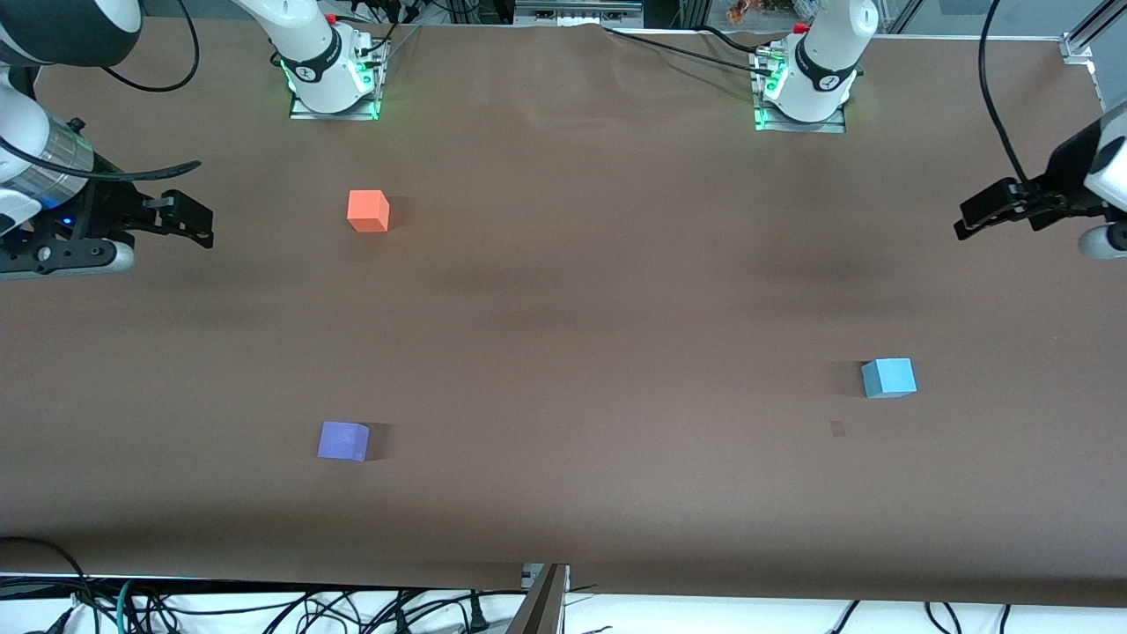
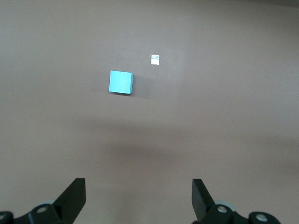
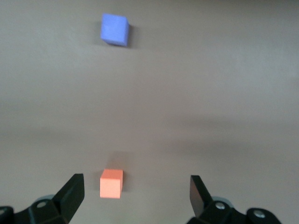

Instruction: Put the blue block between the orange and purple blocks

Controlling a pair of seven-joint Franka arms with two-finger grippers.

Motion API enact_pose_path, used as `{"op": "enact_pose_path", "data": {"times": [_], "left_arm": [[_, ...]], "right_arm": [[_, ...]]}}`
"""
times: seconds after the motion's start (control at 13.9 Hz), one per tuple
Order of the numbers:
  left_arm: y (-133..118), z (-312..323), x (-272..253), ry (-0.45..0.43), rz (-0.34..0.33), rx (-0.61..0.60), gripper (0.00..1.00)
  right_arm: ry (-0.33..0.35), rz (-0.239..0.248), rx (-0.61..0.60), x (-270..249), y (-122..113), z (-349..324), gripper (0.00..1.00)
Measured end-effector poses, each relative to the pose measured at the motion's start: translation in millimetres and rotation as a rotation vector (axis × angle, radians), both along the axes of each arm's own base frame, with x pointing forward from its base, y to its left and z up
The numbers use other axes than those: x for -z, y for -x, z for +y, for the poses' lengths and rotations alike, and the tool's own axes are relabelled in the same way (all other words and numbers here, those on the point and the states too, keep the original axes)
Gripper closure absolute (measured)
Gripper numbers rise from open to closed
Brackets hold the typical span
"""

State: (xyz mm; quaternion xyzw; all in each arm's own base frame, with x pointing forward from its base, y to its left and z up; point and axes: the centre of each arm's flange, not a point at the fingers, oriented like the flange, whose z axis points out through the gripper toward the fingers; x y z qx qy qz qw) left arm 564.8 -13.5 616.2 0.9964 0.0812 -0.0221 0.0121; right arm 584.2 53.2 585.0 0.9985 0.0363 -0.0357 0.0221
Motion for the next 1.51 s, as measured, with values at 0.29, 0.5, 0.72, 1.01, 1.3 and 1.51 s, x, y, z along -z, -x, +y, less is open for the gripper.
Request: {"op": "enact_pose_path", "data": {"times": [0.29,0.5,0.72,1.01,1.3,1.51], "left_arm": [[0,1,-1,-0.005,-0.002,-0.001,0.00],[0,1,-1,-0.005,-0.002,-0.002,0.00],[1,4,0,-0.006,0.002,-0.006,0.00],[1,9,0,-0.007,0.010,-0.015,0.00],[1,12,0,-0.007,0.010,-0.020,0.00],[1,12,0,-0.007,0.010,-0.021,0.00]], "right_arm": [[0.006,0.068,0.044,2,9,-25,0.00],[0.007,0.085,0.048,8,10,-27,0.00],[0.006,0.085,0.045,8,11,-26,0.00],[0.006,0.084,0.041,7,11,-23,0.00],[0.006,0.081,0.041,7,10,-24,0.00],[0.005,0.076,0.041,6,10,-24,0.00]]}}
